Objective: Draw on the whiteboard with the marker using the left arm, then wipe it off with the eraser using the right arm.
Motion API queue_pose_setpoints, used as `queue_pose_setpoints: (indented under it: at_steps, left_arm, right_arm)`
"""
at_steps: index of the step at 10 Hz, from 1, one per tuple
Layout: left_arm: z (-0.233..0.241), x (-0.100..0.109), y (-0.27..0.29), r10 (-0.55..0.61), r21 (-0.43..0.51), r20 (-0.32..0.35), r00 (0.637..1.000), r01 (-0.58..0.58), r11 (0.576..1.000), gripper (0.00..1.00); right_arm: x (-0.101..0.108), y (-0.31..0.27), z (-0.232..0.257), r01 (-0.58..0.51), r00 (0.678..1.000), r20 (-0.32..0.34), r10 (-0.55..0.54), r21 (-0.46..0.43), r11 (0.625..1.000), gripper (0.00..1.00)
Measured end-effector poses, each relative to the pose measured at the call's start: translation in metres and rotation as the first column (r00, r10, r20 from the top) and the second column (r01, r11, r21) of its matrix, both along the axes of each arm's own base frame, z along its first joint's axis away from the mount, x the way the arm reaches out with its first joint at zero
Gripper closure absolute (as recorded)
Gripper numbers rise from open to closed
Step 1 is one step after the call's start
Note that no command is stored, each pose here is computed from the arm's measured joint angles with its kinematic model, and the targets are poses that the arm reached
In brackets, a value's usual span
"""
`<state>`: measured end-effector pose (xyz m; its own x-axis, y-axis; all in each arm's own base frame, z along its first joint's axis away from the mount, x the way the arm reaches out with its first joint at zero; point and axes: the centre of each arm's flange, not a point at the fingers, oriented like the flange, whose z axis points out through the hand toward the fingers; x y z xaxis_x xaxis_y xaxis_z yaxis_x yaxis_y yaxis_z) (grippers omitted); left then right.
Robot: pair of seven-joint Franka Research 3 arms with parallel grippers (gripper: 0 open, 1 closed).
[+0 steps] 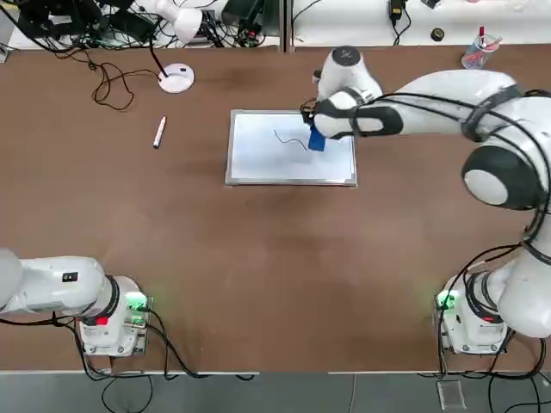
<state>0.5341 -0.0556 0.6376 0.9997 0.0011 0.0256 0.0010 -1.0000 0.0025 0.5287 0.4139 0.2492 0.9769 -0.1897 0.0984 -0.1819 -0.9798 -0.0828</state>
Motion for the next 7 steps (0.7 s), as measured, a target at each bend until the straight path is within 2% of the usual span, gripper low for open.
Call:
queue_pose_setpoints:
  at_steps: [7]
  left_arm:
    - [-0.004, 0.003, 0.006, 0.016, -0.028, -0.01, 1.0, -0.016, 0.999, 0.0]
  right_arm:
    - [-0.017, 0.021, -0.029, -0.01, 1.0, -0.02, 0.01, -0.032, 0.999, 0.45]
